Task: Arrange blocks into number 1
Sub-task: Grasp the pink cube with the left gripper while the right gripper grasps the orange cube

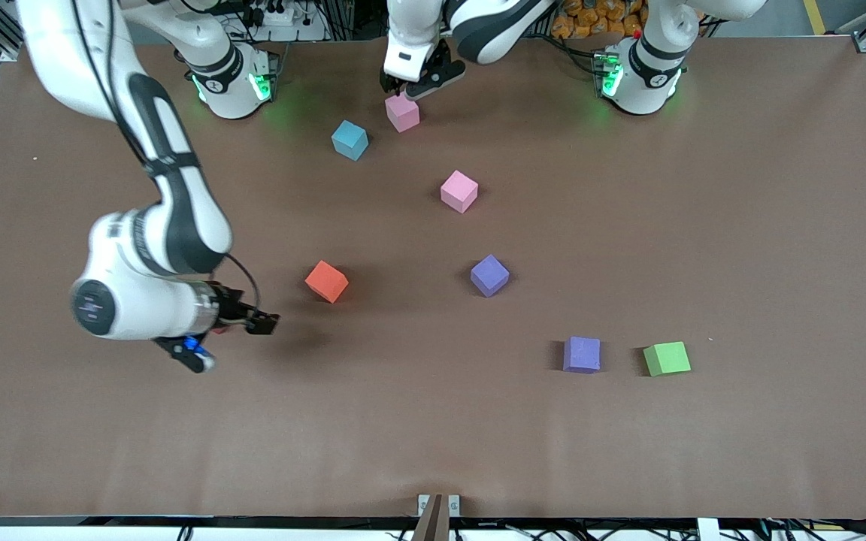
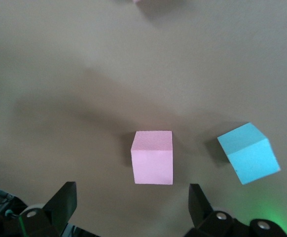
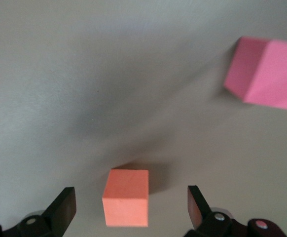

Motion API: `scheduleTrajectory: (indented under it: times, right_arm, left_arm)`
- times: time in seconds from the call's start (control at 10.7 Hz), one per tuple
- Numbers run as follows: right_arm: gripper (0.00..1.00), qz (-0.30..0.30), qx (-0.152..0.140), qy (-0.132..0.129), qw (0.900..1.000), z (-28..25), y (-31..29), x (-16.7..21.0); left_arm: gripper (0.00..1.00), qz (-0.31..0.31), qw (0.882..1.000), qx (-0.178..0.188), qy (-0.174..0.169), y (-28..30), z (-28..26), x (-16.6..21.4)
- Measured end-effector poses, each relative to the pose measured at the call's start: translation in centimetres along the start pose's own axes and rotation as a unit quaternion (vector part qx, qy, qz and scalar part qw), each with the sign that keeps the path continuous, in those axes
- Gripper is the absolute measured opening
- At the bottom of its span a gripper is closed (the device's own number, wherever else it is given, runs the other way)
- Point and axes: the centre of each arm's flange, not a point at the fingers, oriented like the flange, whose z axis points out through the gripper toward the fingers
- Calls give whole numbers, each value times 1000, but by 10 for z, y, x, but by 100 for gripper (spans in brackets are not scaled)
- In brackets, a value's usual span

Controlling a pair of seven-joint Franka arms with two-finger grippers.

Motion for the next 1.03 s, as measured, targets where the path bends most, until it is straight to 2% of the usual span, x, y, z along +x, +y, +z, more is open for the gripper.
scheduleTrajectory:
  times: [0.19,0.56,1.03]
  right_arm:
    - [100,-4,-10,1,1000,37,-20,-10]
    - [100,-23,-25,-6,999,63,-31,-23]
    - [100,-45,-29,-1,999,90,-26,-29]
  left_arm:
    - [100,-3,1000,13,9,0,38,-15]
    - [100,13,999,26,18,-3,70,-29]
    - [100,32,998,-5,50,4,94,-26]
